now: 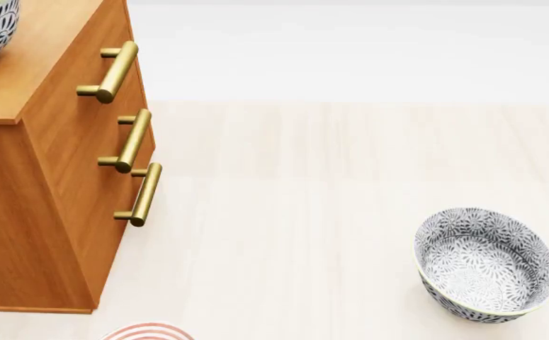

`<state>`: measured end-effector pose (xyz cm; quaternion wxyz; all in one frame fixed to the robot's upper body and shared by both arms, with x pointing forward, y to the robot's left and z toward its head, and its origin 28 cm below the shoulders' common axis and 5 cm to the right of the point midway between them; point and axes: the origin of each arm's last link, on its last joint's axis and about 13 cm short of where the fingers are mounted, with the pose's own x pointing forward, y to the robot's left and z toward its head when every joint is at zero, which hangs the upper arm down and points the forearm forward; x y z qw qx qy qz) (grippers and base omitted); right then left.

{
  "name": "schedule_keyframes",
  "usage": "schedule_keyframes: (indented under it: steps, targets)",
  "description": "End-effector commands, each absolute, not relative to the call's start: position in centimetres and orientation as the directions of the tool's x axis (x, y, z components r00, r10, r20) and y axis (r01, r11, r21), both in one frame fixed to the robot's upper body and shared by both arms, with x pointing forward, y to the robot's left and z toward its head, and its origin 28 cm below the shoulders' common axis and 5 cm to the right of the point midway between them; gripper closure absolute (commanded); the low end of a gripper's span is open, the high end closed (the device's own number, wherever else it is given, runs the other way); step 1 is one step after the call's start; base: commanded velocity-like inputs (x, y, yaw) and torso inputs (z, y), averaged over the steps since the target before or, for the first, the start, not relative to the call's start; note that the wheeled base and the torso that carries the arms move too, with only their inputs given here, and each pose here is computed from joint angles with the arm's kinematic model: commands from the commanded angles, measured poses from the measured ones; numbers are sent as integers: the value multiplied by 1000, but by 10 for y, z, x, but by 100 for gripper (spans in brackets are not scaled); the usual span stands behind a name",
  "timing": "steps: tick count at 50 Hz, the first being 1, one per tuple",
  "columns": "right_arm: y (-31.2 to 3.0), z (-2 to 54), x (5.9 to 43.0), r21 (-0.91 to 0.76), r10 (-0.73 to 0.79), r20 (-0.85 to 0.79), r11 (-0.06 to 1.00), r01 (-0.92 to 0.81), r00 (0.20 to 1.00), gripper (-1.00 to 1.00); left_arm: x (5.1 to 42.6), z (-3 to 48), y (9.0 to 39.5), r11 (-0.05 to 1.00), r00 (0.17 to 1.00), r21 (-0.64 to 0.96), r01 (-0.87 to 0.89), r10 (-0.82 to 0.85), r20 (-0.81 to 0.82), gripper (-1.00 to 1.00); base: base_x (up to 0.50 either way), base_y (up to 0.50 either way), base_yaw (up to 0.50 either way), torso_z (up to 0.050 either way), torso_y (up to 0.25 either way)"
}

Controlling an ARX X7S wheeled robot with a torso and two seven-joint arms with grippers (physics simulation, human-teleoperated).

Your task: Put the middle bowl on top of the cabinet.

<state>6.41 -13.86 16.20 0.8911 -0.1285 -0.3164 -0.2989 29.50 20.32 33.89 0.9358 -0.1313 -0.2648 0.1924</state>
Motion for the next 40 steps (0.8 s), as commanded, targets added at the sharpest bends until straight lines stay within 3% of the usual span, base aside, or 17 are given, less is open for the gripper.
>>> schedule_keyframes:
  steps: [1, 16, 40]
  targets:
    - [-139, 162, 64, -39, -450, 642, 789, 613, 621, -100, 283, 317, 196, 959, 791, -242, -145, 260, 554, -100, 0, 0, 0, 0, 0]
    - [-138, 162, 65, -44, -447, 641, 790, 611, 624, -100, 247, 275, 192, 984, 776, -163, -79, 163, 610, -100, 0, 0, 0, 0, 0]
    - [-139, 162, 63, -51, -438, 643, 794, 606, 629, -100, 240, 194, 203, 994, 801, -87, -61, 101, 590, -100, 0, 0, 0, 0, 0]
